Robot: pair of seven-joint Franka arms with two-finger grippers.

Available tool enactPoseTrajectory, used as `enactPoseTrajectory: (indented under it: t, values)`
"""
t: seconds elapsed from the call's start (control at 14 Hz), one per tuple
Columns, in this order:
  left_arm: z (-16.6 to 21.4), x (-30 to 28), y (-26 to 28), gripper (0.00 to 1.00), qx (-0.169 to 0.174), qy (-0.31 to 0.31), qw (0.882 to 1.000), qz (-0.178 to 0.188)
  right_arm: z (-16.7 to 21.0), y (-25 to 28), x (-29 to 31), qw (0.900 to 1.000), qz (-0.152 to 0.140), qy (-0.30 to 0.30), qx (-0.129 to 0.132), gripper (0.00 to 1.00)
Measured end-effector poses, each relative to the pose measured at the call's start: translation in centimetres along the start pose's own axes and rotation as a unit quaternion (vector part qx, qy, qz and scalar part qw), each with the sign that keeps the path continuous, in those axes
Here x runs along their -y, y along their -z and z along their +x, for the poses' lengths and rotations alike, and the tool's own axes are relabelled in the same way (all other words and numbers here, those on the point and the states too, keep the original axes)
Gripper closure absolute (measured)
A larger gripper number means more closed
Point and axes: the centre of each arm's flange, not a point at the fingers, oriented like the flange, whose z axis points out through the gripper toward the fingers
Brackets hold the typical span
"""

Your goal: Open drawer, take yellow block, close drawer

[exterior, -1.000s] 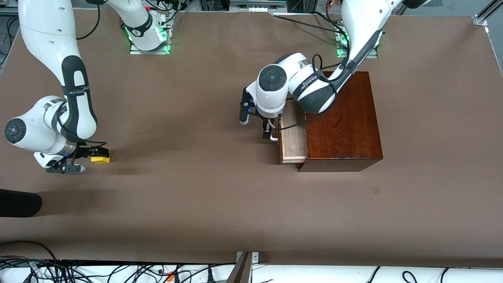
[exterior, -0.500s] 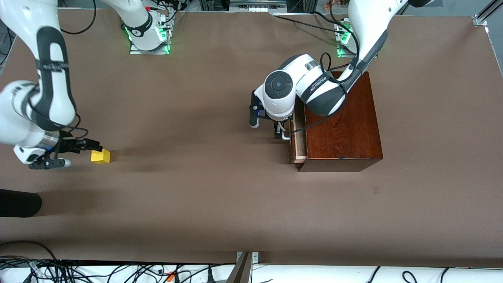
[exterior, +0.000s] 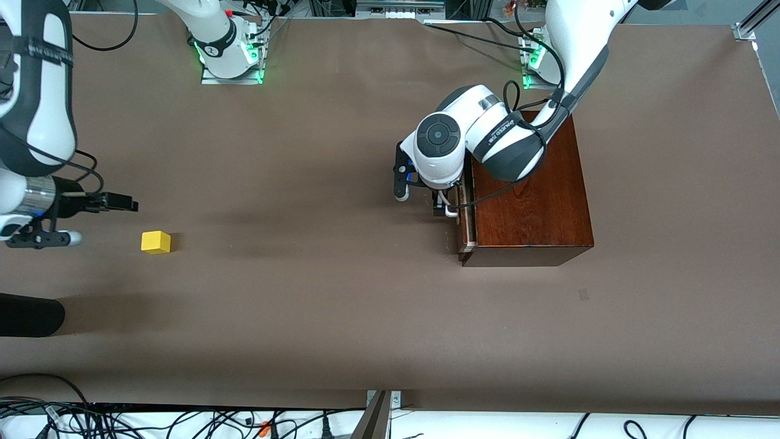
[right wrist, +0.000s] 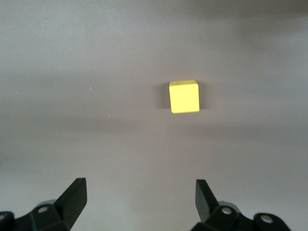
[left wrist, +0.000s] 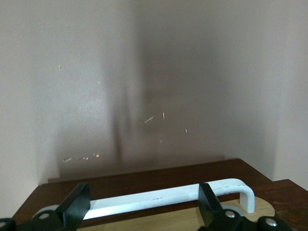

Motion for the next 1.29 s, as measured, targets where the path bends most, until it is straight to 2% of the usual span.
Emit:
enactPoseTrajectory:
  t: [0.21,0.36,0.57,0.79,1.0,1.29]
  values:
    - [-2.4,1.2,1.0,0.0,0.007,0.018,1.0,0.006,-1.3,5.0,2.6,0.999,-0.036,0.007,-0.02,0.0]
    - [-3.4,1.6,1.3,0.0,0.008,0.023,1.0,0.006,-2.7,7.8,4.2,0.998,-0.047,0.012,-0.039,0.0]
    - [-3.3,1.6,1.3,0.0,0.008,0.021,1.0,0.006,-4.5,9.8,5.4,0.998,-0.049,0.004,-0.038,0.0]
    - [-3.3,1.6,1.3,0.0,0.008,0.021,1.0,0.005,-5.8,11.2,7.3,0.996,-0.073,-0.006,-0.042,0.0]
    - [-3.3,1.6,1.3,0.0,0.009,0.02,1.0,0.005,-7.5,12.5,9.1,0.996,-0.071,-0.006,-0.05,0.0]
    - [-3.2,1.4,1.3,0.0,0.024,0.011,1.0,0.011,-8.8,13.0,8.7,0.997,-0.061,-0.009,-0.054,0.0]
